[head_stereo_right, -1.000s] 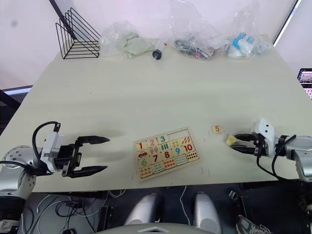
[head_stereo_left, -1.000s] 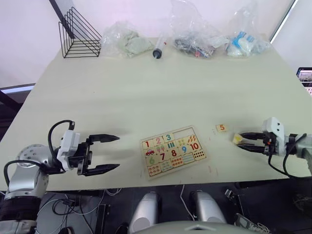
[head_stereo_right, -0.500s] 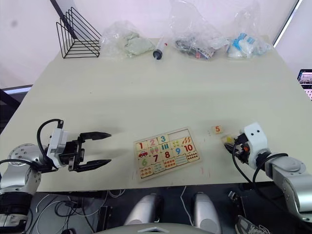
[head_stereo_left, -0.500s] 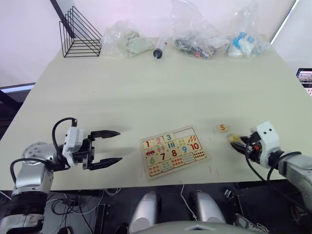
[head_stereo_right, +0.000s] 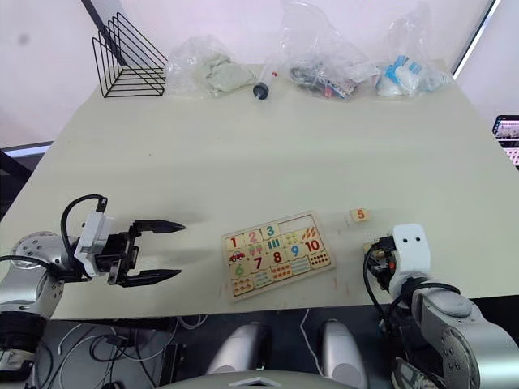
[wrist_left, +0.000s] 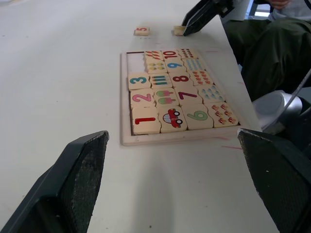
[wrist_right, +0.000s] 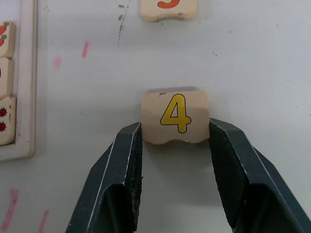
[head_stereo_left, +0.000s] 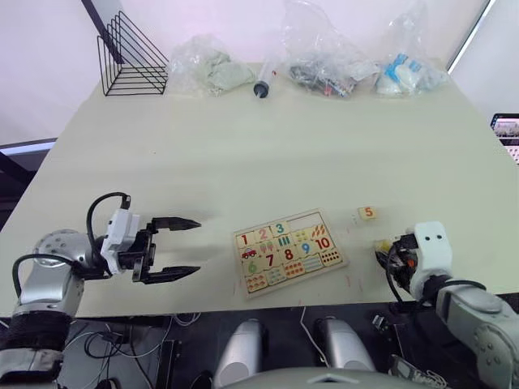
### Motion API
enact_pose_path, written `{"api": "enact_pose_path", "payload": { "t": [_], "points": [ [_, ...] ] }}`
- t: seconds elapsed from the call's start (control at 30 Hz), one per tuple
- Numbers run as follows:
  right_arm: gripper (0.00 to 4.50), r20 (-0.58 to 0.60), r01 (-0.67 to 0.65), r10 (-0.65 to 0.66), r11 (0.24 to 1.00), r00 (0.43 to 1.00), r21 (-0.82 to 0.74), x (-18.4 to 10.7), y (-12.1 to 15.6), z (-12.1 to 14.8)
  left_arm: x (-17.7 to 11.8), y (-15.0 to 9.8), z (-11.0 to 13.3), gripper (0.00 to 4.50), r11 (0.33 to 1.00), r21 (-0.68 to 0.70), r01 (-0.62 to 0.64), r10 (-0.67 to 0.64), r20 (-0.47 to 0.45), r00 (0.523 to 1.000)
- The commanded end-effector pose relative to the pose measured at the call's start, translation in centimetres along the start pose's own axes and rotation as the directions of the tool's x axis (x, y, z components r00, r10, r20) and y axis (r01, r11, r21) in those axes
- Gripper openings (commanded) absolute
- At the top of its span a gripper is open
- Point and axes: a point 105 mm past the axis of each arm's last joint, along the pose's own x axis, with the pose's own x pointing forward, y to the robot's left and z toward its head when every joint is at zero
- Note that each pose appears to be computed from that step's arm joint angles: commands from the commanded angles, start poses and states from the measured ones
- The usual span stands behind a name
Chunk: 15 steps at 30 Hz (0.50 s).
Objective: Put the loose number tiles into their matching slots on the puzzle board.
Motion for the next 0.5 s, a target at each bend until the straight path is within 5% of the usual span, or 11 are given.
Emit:
{"api": "enact_pose_path", "payload": {
  "t": [0.03,0.23,0.4,0.5],
  "points": [
    [1.48,-0.021,0.027,-0.027,0.999,0.999,0.029,-0.2,0.2,-0.2,-0.2,-0.2,0.5,4.5,0.998,0.039,0.051,-0.051,-0.013,0.999],
    [1.48,-0.027,0.016,-0.015,1.0,1.0,0.027,-0.1,0.8,-0.2,-0.1,-0.4,0.4,4.5,0.997,0.044,0.068,-0.067,-0.008,0.998],
    [3.66,0.005,-0.007,0.007,0.999,1.0,-0.042,-0.4,0.7,0.5,-0.2,-0.6,0.2,4.5,0.996,0.032,0.081,-0.08,-0.028,0.996],
    [4.43,0.03,-0.011,0.013,0.997,0.999,-0.078,-0.6,0.3,0.9,-0.3,-0.6,0.2,4.5,0.996,0.029,0.079,-0.078,-0.027,0.997]
  ]
}}
